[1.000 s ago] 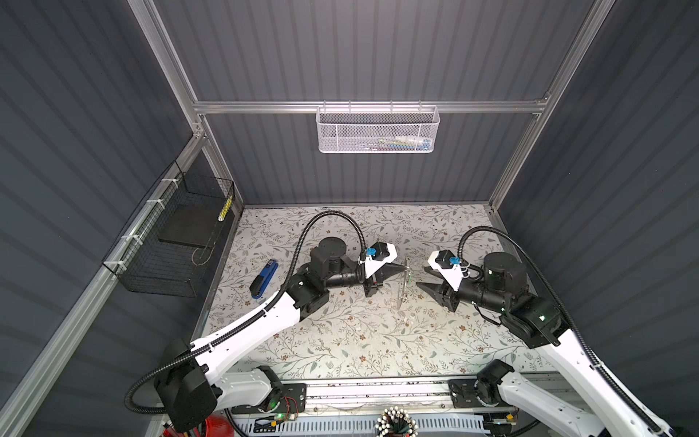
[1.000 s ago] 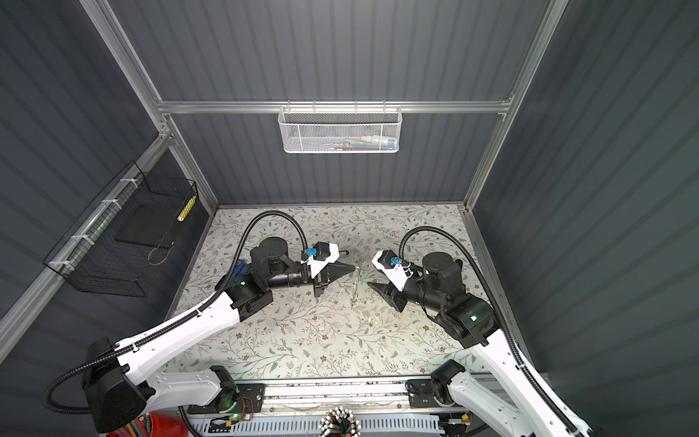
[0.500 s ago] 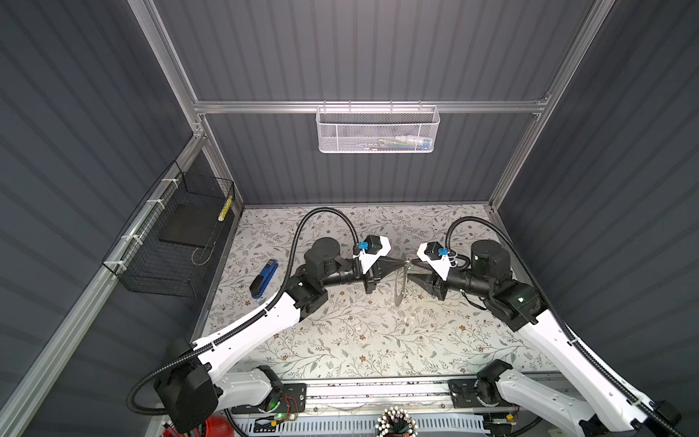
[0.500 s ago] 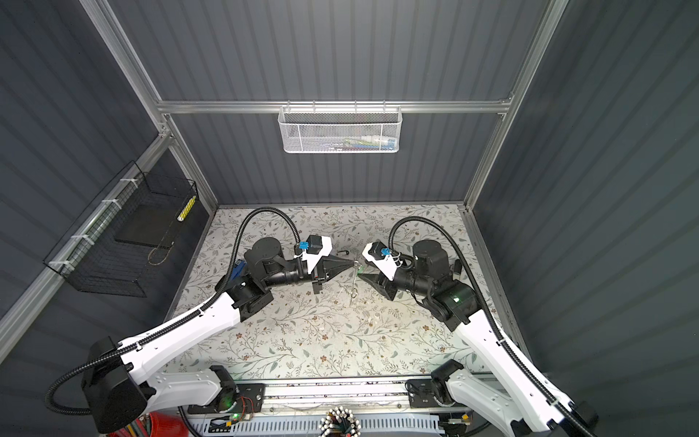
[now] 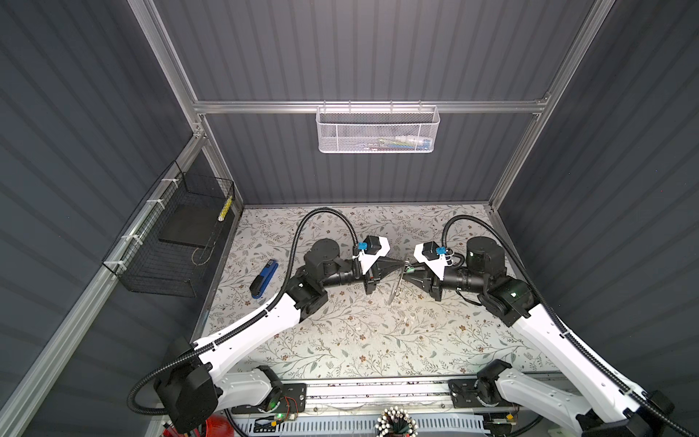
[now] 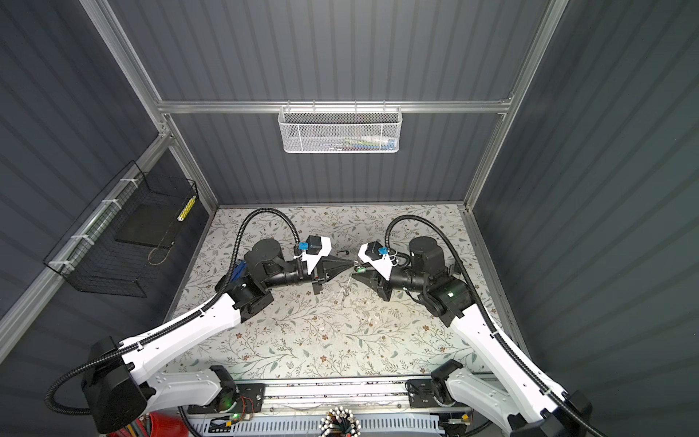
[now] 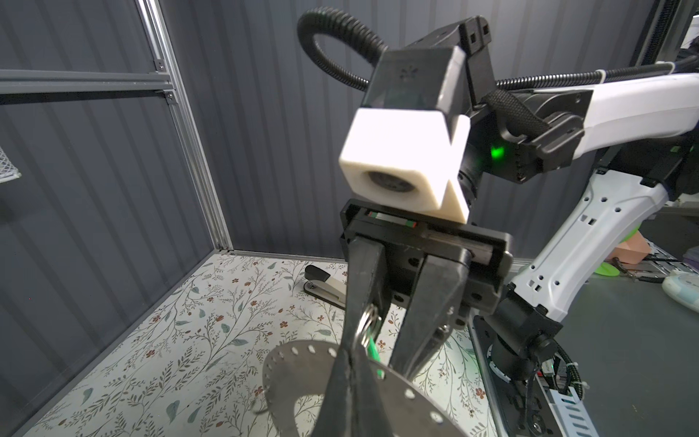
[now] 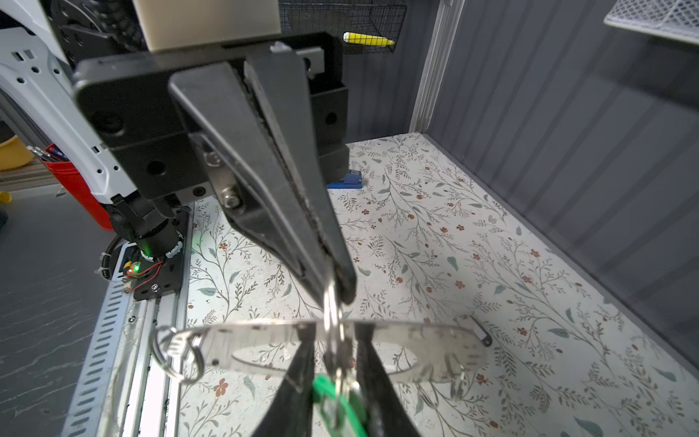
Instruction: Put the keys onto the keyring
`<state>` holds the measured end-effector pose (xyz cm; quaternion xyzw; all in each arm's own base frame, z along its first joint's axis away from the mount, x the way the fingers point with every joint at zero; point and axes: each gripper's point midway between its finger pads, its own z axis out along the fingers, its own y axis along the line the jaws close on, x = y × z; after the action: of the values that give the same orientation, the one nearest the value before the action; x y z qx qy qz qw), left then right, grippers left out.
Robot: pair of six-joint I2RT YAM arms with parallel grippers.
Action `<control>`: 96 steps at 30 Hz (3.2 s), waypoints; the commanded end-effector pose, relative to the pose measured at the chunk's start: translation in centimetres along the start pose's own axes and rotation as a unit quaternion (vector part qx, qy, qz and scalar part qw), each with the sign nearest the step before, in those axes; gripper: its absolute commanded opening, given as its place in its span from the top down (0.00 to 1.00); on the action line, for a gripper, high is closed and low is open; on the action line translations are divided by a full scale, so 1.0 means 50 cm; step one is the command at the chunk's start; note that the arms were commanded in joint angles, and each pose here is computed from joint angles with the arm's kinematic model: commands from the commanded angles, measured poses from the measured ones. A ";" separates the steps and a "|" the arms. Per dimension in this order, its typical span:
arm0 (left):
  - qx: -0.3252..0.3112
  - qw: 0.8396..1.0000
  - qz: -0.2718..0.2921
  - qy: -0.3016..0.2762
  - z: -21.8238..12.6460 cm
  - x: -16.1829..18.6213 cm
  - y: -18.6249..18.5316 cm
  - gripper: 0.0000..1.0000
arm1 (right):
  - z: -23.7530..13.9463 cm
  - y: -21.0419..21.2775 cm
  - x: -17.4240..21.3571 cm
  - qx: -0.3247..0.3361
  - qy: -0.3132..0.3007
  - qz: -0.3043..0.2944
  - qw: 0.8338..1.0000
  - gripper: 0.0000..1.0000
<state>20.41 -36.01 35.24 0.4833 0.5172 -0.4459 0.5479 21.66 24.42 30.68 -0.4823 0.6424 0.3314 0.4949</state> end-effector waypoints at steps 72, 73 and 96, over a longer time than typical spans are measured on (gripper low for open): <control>-0.097 0.995 0.015 -0.019 -0.023 -0.007 0.057 1.00 | 0.019 -0.028 0.049 0.045 0.139 0.041 0.988 0.96; -0.094 0.995 0.014 -0.018 -0.023 -0.008 0.054 1.00 | 0.019 -0.027 0.048 0.045 0.135 0.039 0.989 0.93; -0.084 0.996 0.012 -0.015 -0.031 -0.010 0.041 1.00 | -0.026 -0.029 -0.038 0.109 -0.002 -0.063 0.992 0.68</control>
<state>22.60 -34.56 34.06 0.4405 0.5567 -0.3931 0.5844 22.07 23.15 32.51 -0.4655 0.6486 0.2396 0.5525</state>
